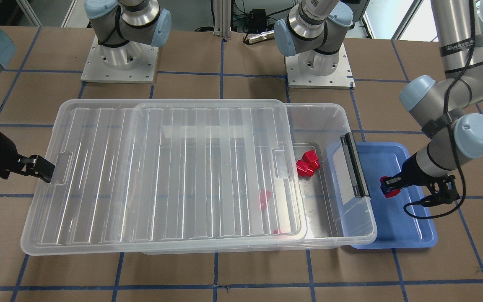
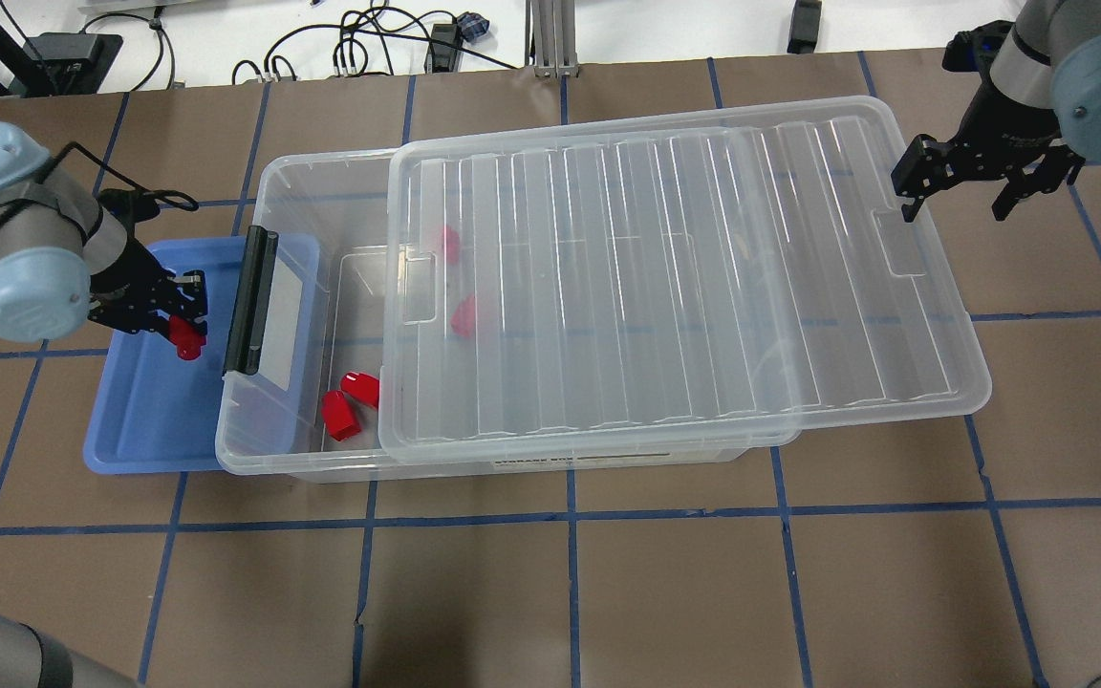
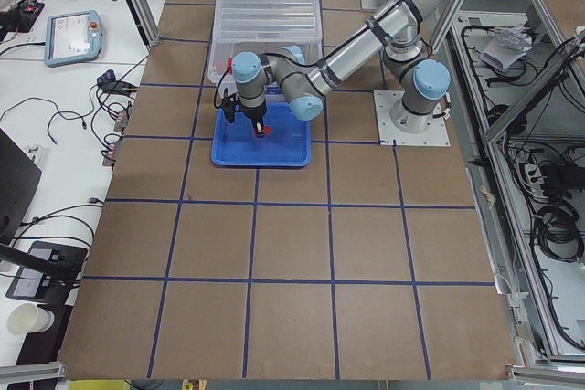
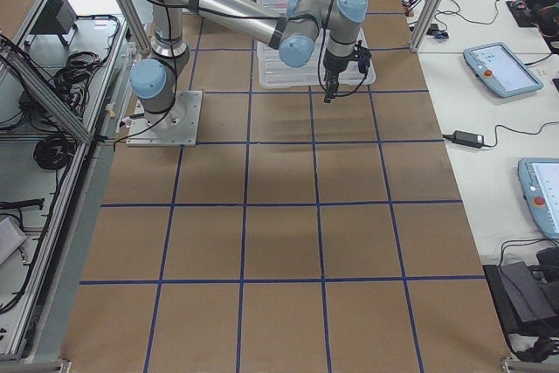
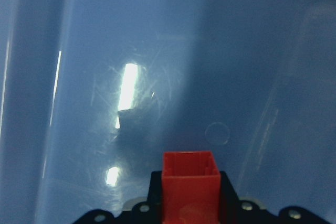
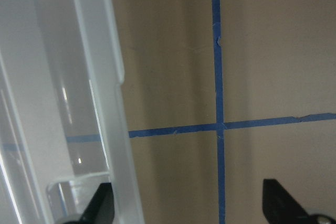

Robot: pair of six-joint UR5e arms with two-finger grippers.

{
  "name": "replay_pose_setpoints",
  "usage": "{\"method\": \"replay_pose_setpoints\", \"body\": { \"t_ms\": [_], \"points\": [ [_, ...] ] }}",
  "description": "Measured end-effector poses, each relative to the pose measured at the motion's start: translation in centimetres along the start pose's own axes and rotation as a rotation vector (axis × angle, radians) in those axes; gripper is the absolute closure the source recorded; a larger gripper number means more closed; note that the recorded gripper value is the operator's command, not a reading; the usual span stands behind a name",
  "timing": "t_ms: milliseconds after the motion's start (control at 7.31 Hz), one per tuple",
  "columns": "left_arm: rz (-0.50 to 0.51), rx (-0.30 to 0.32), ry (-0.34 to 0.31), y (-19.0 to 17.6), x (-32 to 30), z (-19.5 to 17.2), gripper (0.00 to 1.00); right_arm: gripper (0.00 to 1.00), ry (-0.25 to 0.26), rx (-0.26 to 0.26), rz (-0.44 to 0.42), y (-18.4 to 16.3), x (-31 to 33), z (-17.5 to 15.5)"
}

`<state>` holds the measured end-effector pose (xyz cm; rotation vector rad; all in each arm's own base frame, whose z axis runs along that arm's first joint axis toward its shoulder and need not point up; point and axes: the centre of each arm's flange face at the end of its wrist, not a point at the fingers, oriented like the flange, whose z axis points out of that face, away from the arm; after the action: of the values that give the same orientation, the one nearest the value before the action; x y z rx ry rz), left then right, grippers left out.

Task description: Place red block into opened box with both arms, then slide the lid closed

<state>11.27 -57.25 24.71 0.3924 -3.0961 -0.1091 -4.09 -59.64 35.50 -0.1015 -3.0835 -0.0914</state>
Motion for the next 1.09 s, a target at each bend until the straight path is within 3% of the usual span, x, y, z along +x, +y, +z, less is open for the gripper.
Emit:
{"method": "replay_pose_setpoints", "body": {
  "t_ms": [274, 547, 821, 1094],
  "points": [
    [0.018, -0.051, -0.004, -1.4, 4.6, -10.8, 0.85, 0.0, -0.001, 0.003, -0.015, 0.0, 1.7, 0.0],
    [0.076, -0.025, -0.027, 1.8, 14.1, -17.2, 0.85, 0.0, -0.001, 0.004, -0.027, 0.0, 2.8, 0.0],
    [0.117, -0.022, -0.036, 4.5, 20.3, -16.5, 0.85, 0.0, 0.011, 0.015, -0.044, -0.1, 3.5, 0.0],
    [0.152, 0.013, -0.036, 5.3, 23.3, -12.8, 0.85, 0.0, 0.035, 0.021, -0.053, -0.1, 3.9, 0.0]
  ]
}}
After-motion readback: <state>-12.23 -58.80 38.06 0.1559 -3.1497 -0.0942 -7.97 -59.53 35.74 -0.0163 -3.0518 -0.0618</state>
